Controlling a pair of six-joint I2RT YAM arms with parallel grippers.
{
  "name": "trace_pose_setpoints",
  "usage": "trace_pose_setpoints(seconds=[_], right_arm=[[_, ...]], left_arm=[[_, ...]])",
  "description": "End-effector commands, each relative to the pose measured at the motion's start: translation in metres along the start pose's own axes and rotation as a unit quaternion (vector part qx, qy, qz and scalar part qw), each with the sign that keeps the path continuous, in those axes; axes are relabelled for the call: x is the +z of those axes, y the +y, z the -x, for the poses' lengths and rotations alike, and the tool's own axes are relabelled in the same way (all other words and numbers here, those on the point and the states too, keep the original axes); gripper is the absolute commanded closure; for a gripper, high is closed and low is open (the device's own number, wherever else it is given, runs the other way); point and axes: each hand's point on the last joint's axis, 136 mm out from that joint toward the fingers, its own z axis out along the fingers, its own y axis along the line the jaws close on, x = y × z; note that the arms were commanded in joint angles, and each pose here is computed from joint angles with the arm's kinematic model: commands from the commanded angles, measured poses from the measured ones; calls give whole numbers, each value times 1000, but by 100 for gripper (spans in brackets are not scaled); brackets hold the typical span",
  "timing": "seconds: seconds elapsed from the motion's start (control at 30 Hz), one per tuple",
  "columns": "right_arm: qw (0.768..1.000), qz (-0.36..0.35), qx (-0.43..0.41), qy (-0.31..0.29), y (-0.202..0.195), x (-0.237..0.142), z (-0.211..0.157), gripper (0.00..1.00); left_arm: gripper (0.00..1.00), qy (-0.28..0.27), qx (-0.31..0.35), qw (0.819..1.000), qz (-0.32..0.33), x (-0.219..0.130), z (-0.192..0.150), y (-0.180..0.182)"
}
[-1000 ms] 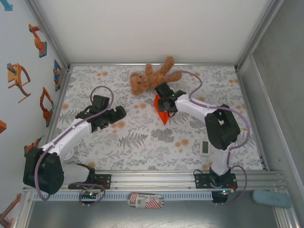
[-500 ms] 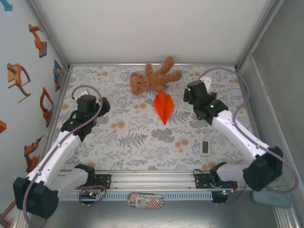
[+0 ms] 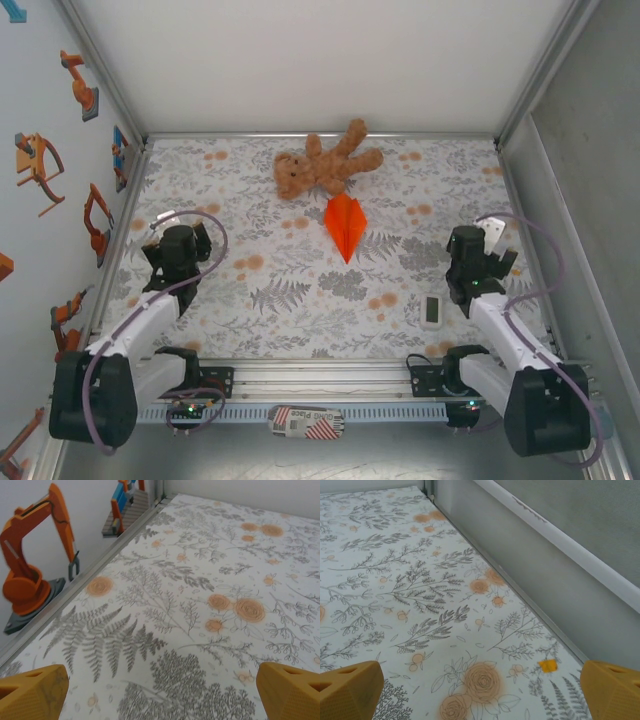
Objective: Fold a paper plane with a square sheet of paper (pick it up from the middle)
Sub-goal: Reset both arms
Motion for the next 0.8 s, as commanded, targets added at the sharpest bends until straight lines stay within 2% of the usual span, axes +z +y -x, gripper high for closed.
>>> trace_pose_setpoints(seconds=[0.0,0.13,0.3,0.47,0.63,0.77], right_arm=[[997,25,16,-77,15,9,23,1],[994,74,-14,-82,44,26,13,1],[986,135,-23,-100,71,36,16,1],[977,195,-31,-86,93,48,1,1],[974,211,-27,-76,97,56,-7,1],[978,197,-18,-69,92,60,-6,2]], left_arm=[[4,-64,12,996,-68,10,19,-22],[4,-54,37,993,-101,24,8,-31],[4,-53,23,989,-138,35,-2,-32],[4,-43,22,987,-156,50,-12,-38],[4,-29,26,987,-158,63,-21,-43],[4,-13,32,988,-149,68,-22,-44]])
